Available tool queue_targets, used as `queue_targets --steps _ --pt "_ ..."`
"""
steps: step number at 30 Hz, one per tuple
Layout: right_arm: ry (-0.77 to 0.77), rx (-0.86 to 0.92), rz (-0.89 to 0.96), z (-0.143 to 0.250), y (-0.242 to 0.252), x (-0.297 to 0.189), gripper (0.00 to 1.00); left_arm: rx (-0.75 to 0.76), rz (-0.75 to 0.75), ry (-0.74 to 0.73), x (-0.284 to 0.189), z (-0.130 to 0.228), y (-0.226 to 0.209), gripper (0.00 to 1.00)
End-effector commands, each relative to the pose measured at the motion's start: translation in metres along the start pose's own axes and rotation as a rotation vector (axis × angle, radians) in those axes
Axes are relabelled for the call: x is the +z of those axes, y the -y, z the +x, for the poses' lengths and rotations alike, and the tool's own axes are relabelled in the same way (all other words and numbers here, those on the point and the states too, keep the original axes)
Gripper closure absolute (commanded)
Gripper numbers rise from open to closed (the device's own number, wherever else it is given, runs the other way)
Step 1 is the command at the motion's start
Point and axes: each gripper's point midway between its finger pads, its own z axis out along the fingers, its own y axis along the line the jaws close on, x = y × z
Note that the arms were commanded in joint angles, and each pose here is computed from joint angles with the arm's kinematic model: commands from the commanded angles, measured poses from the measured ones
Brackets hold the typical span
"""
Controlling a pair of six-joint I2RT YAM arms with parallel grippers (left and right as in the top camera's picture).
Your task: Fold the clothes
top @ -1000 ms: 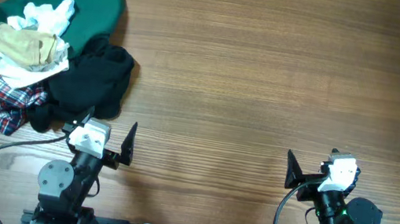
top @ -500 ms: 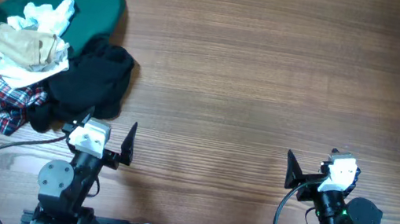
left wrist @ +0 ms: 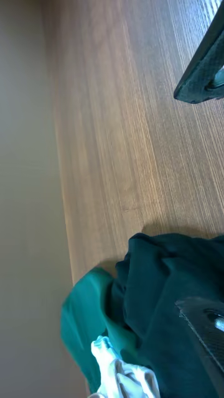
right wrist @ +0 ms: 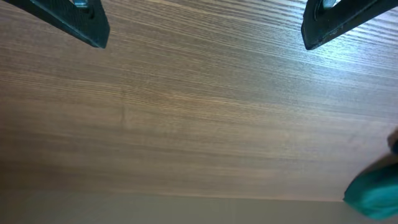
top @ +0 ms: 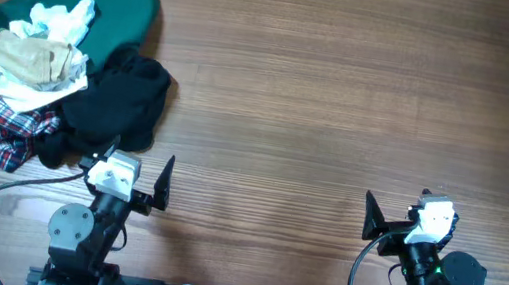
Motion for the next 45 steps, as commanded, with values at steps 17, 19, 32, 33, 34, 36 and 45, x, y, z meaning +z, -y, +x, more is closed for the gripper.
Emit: queue_targets --steps 17,19,32,33,34,36,45 --pt "0.008 0.000 0.014 -0.001 0.002 0.000 0.00 -0.002 0.002 -0.008 0.001 0.003 0.000 0.00" --pt "0.008 -0.064 0.049 -0.002 0.008 -0.001 0.00 -0.002 0.002 -0.008 0.001 0.003 0.000 0.00" --pt "0.296 0.026 -0.639 -0.077 -0.100 -0.045 0.01 -0.222 0.163 0.042 -0.002 -0.014 0.026 0.00" --pt "0.300 0.049 -0.645 -0.082 -0.099 -0.046 0.01 -0.258 0.165 0.048 -0.004 -0.020 0.026 0.00" --pt "0.290 0.069 -0.648 -0.089 -0.099 -0.045 0.00 -0.295 0.167 0.055 -0.006 -0.030 0.026 0.00" --pt "0.258 0.092 -0.648 -0.099 -0.097 -0.042 0.00 -0.324 0.166 0.031 -0.008 -0.045 0.026 0.00" --pt "0.000 0.244 -0.879 -0.158 -0.100 -0.002 0.00 -0.454 0.115 -0.460 0.039 -0.097 0.016 0.00"
